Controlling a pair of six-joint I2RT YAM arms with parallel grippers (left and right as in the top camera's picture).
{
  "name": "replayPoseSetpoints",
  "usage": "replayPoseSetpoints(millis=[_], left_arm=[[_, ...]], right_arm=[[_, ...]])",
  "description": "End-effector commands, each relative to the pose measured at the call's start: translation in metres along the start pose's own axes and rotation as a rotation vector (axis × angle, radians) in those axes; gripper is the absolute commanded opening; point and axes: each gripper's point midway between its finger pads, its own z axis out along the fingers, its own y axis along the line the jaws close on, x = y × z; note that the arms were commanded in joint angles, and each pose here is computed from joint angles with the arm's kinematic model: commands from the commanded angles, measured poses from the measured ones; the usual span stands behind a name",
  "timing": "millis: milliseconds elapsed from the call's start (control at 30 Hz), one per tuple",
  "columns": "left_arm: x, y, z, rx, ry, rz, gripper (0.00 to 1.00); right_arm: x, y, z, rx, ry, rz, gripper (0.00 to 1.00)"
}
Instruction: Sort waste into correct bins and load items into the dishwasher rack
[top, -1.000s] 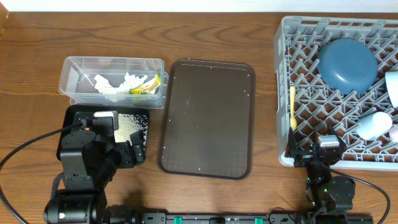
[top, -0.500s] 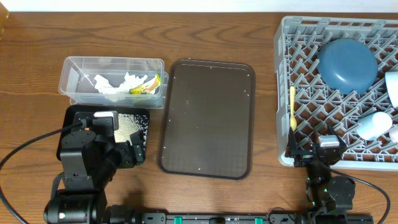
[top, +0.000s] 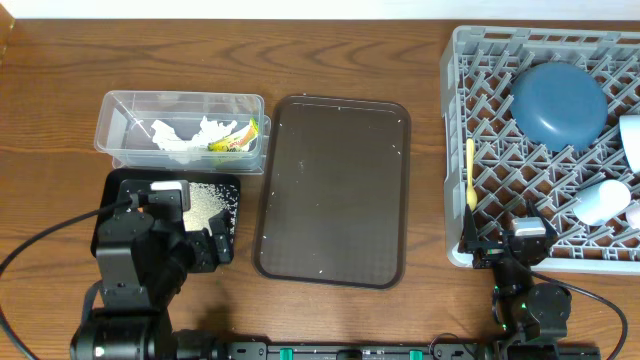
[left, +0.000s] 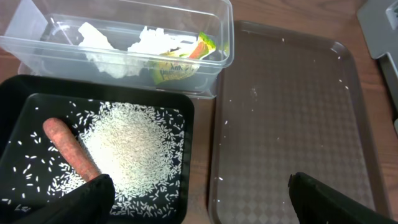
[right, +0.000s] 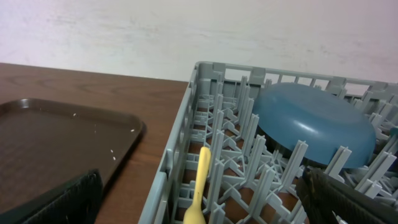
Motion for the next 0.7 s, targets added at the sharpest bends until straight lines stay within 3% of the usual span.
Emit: replayPoseSetpoints(millis=[0,267,667], left_arm=[[0.012,0.010,0.001,-0.047,-0.008,0.004,0.91],[0.029,0.014,0.027,-0.019,-0.213,0.036,0.91],[0.020,0.011,0.059,0.045,-0.590,0.090,0.91]], right_arm=[[0.001,0.001,0.000,-0.002,-0.001,-0.013,0.99],[0.001,0.001,0.000,-0.002,-0.001,-0.013,0.99],[0.001,0.001,0.000,-0.002,-0.001,-0.013,0.99]])
